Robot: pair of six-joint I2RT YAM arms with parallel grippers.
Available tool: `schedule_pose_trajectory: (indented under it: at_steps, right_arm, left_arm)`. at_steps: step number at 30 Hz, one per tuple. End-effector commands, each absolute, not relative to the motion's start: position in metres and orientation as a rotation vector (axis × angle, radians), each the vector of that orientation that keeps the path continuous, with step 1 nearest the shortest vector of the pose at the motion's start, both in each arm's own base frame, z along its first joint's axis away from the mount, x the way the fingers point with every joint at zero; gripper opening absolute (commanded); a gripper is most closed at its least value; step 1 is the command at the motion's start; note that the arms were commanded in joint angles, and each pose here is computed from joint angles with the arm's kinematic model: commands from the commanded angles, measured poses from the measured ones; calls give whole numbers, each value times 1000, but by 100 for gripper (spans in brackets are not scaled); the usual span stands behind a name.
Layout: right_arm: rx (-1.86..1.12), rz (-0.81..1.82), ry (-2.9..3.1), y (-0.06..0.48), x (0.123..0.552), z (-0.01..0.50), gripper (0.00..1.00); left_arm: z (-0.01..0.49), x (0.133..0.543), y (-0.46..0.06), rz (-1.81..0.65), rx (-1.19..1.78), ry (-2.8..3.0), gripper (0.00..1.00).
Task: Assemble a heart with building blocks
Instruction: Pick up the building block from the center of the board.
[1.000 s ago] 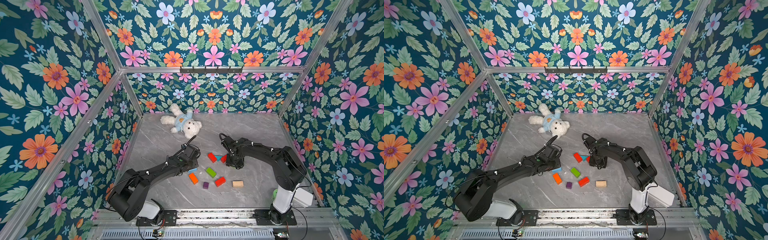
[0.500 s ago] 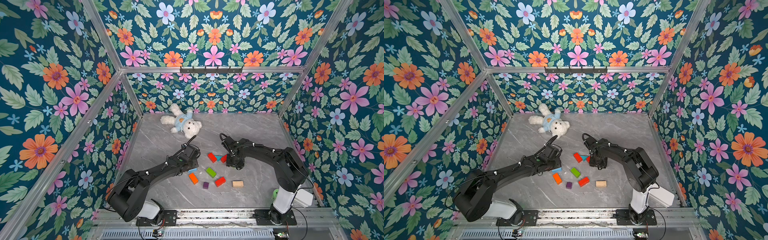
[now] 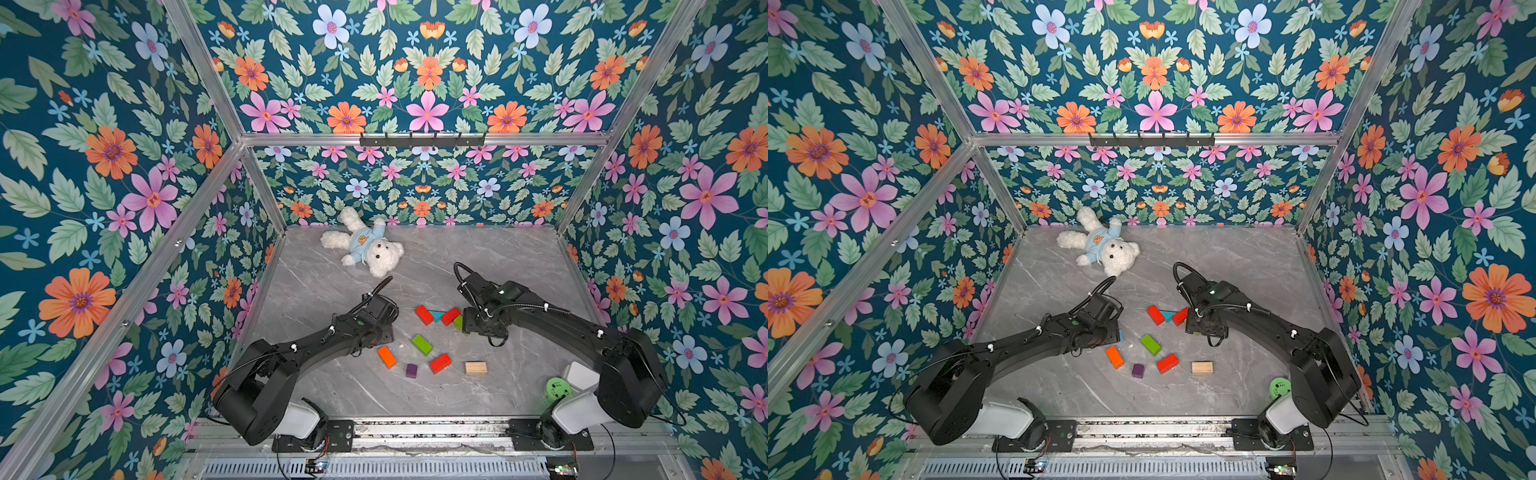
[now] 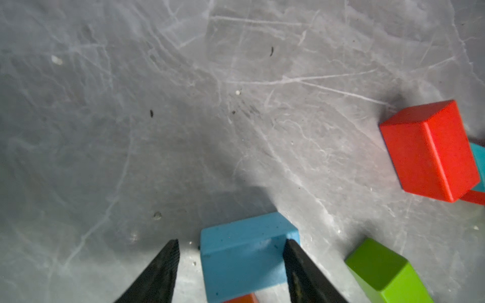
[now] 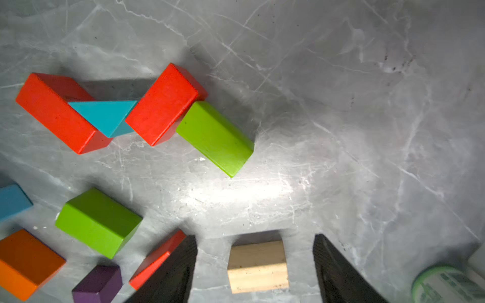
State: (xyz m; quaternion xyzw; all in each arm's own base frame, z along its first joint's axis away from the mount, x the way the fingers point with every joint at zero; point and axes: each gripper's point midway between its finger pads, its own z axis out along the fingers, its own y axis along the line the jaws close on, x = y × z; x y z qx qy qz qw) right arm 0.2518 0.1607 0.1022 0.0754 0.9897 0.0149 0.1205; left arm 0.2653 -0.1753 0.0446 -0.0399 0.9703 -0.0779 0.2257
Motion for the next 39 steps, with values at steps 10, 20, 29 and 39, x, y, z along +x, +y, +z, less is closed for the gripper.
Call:
schedule_pose_trajectory:
  at_steps: [10,20,29,39]
  right_arm:
    - [238,20,2880,146,244,108,72]
    - [273,61,2880,140,242,106,73]
    - [272,63,2882,138,240,106,71]
    - [276,69,2885,137,239,105,70]
  left_arm:
    - [43,273,-196,-148,386,2711,67]
    - [25,251,-188,-96,445,2817,62]
    - [35,241,-203,-178,472,2826,58]
    - [18,226,-176,-18,454,2894,52]
